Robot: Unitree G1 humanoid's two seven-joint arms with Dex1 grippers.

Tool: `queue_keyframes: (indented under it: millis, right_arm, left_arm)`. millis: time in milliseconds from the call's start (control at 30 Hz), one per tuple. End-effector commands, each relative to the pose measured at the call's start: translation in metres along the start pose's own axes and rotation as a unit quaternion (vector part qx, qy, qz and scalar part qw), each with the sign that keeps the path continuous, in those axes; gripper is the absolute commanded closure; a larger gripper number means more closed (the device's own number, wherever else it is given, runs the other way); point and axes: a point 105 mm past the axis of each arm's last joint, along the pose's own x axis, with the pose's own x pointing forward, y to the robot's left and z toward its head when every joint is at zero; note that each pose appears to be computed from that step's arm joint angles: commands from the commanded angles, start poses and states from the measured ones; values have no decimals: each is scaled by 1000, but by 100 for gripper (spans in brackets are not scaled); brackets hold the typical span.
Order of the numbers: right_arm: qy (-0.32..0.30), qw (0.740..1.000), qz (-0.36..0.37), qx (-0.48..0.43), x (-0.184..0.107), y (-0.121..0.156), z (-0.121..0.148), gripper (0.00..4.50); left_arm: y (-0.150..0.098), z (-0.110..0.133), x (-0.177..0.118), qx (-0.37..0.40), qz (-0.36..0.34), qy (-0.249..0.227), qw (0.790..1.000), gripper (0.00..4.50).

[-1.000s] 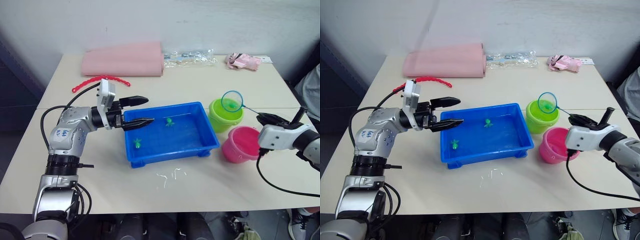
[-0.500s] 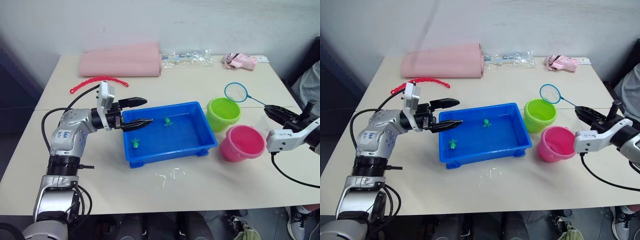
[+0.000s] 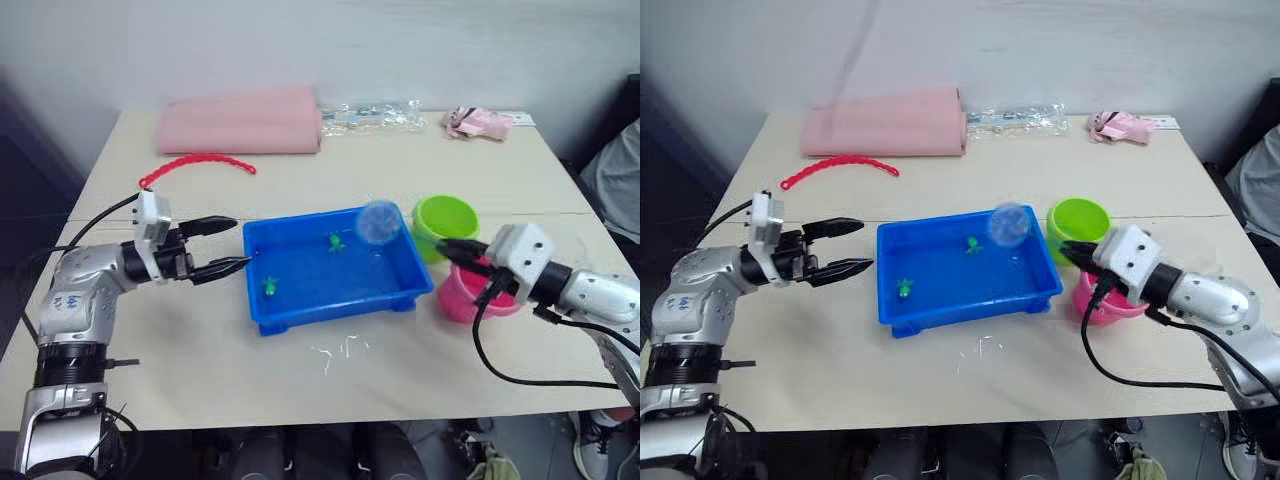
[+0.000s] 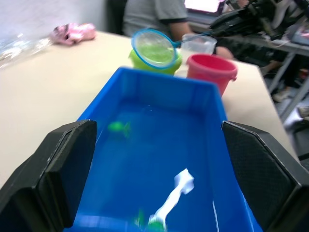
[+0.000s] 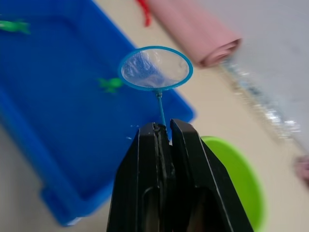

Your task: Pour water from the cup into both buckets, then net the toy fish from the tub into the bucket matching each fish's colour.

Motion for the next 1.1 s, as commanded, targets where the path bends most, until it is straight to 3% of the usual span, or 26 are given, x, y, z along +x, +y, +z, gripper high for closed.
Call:
queue_keyframes:
  millis: [33,200,367,767,1100]
  right_arm:
    - [71,989,94,92,16,26,-1,450]
    - [154,970,128,139,27,40,-17,450]
    - [170,966,121,150,43,41,-24,450]
    - [109,976,51,181,89,27,-29,450]
    - [9,990,54,131,79,38,-6,450]
  left_arm:
    - [-4,14,-14,37,23,-1,999,2]
    - [-13,20,-14,37,11,8,999,2]
    - [-17,24,-10,39,7,9,999,2]
    - [-21,27,6,42,-10,4,999,2]
    - [-21,24,9,36,-12,2,999,2]
